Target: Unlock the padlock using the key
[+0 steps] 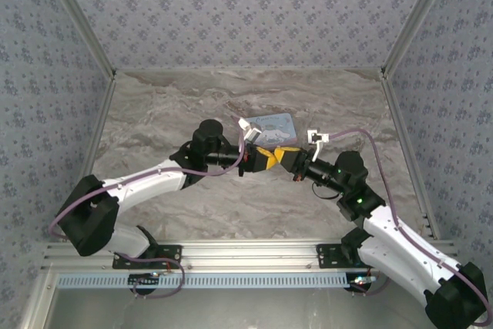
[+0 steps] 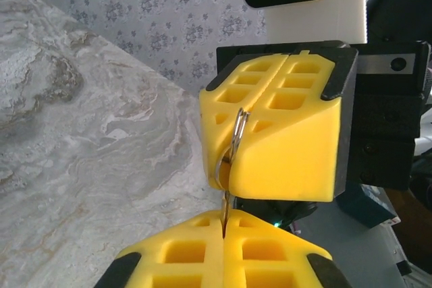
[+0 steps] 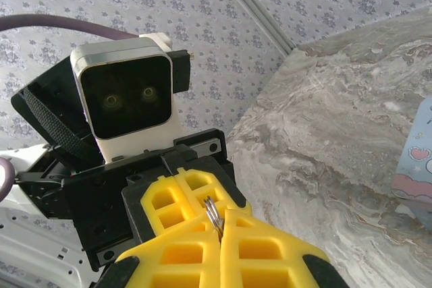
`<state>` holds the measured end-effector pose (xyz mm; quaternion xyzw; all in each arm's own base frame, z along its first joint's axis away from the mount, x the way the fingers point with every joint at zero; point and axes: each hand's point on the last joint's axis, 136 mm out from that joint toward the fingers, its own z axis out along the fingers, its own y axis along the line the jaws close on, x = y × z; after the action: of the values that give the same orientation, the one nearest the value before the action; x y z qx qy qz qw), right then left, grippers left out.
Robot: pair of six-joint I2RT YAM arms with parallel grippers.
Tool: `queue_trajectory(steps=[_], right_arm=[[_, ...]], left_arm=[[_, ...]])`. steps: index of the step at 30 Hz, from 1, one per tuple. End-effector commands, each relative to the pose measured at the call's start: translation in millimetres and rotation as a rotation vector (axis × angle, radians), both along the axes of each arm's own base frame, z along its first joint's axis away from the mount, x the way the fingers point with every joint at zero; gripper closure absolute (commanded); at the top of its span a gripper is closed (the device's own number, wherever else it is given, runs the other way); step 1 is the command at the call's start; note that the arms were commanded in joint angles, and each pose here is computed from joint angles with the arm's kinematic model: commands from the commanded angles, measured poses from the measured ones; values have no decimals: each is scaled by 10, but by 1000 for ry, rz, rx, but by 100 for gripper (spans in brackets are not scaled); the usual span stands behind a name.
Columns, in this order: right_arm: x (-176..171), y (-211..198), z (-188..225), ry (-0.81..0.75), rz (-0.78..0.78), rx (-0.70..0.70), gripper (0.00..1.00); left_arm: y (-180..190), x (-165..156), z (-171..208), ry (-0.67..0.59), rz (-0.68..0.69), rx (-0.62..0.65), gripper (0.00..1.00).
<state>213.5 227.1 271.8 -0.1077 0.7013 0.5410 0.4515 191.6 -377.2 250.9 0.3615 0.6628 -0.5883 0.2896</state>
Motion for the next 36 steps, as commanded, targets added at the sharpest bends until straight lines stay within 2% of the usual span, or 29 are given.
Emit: queue_trajectory(steps=[1,5,10,13,18,23,25,30,36], right_arm=[[-57,16,83,-31,25,-31,100],[-112,-14,-68,12,51,-88,87],[-199,-104,-190,-2,99,-213,60],[-281,-164,-232,-33,140,-341,42],[-430,-251,-239,-179,230,-554,9],[-643,-222,-287,-444,411,-697,6],[-744,-208,-311,-581,494,-748,0],[-635,-181,-322,-731,493,-844,4],[-596,-27,-439,-807,489,-758,3]], left_arm=[[19,-35,280,-102,-6,-34,100],[82,-69,226,-157,-14,38,100],[213,-76,-16,-256,-39,235,100],[326,-94,-145,-327,-69,352,100],[483,-83,-214,-513,-83,504,100],[555,-81,-184,-656,-107,599,100],[585,-86,-197,-705,-128,654,100],[661,-127,-241,-772,-188,756,100],[782,-113,-382,-856,-280,966,100]])
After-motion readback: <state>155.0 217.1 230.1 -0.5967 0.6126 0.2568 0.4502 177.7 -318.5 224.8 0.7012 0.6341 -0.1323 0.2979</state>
